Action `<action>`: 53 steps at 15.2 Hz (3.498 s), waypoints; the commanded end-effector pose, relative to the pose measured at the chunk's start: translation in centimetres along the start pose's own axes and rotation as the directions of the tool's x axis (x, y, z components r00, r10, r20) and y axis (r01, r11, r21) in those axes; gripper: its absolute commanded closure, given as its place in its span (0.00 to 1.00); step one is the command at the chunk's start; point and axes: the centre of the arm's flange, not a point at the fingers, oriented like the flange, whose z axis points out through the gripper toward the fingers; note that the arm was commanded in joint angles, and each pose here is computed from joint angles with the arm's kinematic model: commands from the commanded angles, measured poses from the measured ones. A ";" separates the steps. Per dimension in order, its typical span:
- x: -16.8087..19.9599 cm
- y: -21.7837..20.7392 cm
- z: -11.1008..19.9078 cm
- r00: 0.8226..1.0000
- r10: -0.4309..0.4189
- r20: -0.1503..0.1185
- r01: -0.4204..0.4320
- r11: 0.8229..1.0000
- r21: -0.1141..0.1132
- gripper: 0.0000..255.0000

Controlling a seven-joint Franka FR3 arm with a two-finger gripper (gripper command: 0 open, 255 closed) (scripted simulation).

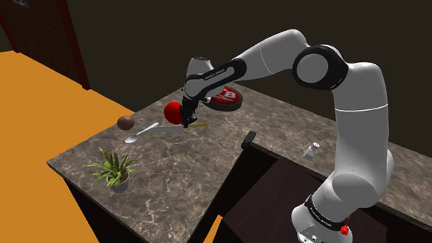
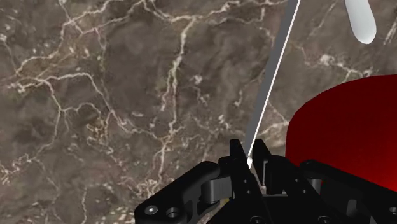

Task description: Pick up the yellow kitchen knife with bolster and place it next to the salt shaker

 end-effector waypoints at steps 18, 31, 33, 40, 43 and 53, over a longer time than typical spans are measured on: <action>0.4 -0.3 -5.1 1.000 0.005 -0.004 -0.005 1.000 -0.017 1.00; -0.5 -0.4 -11.9 1.000 0.005 -0.004 -0.005 1.000 -0.017 1.00; -0.6 -0.4 -12.9 1.000 0.005 -0.004 -0.005 1.000 -0.017 1.00; 0.8 1.5 -15.6 1.000 0.005 -0.004 -0.005 1.000 -0.017 1.00; 3.5 4.4 -16.0 1.000 0.005 -0.004 -0.005 1.000 -0.017 1.00; 12.4 14.0 -17.4 1.000 0.005 -0.004 -0.005 1.000 -0.017 1.00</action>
